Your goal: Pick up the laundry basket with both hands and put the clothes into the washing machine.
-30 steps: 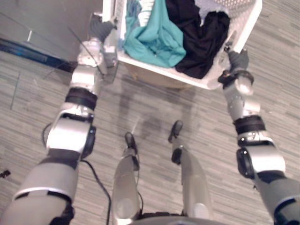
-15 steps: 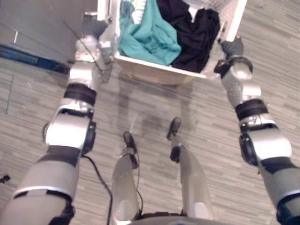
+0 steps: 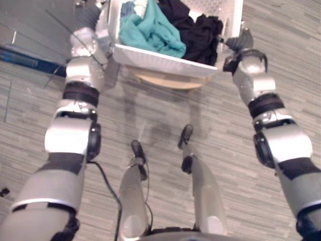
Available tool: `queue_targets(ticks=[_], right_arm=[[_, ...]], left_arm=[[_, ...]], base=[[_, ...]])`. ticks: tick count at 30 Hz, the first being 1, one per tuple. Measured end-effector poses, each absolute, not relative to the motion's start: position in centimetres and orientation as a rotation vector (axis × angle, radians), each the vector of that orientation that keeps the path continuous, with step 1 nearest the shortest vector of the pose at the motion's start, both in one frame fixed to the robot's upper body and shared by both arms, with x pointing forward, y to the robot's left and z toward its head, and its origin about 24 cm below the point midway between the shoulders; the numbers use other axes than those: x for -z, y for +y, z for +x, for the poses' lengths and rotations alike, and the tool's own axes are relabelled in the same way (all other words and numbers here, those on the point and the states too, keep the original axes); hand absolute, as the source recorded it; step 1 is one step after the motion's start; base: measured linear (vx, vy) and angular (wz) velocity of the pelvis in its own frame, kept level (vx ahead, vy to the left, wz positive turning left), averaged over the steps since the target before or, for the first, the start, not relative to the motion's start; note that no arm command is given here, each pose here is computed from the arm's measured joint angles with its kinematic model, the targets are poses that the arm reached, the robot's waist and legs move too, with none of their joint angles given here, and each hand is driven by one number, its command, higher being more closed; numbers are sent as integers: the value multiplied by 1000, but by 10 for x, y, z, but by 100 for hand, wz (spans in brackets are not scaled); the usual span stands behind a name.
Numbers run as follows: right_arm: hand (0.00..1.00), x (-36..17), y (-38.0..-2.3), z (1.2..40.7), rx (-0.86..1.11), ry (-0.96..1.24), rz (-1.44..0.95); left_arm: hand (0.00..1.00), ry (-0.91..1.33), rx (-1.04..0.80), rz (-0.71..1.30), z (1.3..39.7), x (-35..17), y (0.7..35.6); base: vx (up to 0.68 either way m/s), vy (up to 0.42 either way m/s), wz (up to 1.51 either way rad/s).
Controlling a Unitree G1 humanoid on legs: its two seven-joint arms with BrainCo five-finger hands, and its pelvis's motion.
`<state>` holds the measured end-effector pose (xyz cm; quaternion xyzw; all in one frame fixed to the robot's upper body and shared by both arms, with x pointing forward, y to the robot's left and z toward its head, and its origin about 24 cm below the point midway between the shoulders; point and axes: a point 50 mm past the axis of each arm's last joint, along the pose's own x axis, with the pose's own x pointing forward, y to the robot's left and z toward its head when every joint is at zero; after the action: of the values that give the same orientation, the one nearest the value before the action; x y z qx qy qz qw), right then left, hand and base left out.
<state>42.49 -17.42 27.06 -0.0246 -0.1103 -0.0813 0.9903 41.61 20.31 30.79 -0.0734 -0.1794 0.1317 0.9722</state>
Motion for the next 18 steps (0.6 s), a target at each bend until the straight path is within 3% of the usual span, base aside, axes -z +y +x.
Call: queue_targets(ticks=[18], right_arm=[[0,-275,-180,424,185,-223,-121]], left_arm=[[0,-221,-253,-181,423,-253,199]], base=[[33,8,-1]])
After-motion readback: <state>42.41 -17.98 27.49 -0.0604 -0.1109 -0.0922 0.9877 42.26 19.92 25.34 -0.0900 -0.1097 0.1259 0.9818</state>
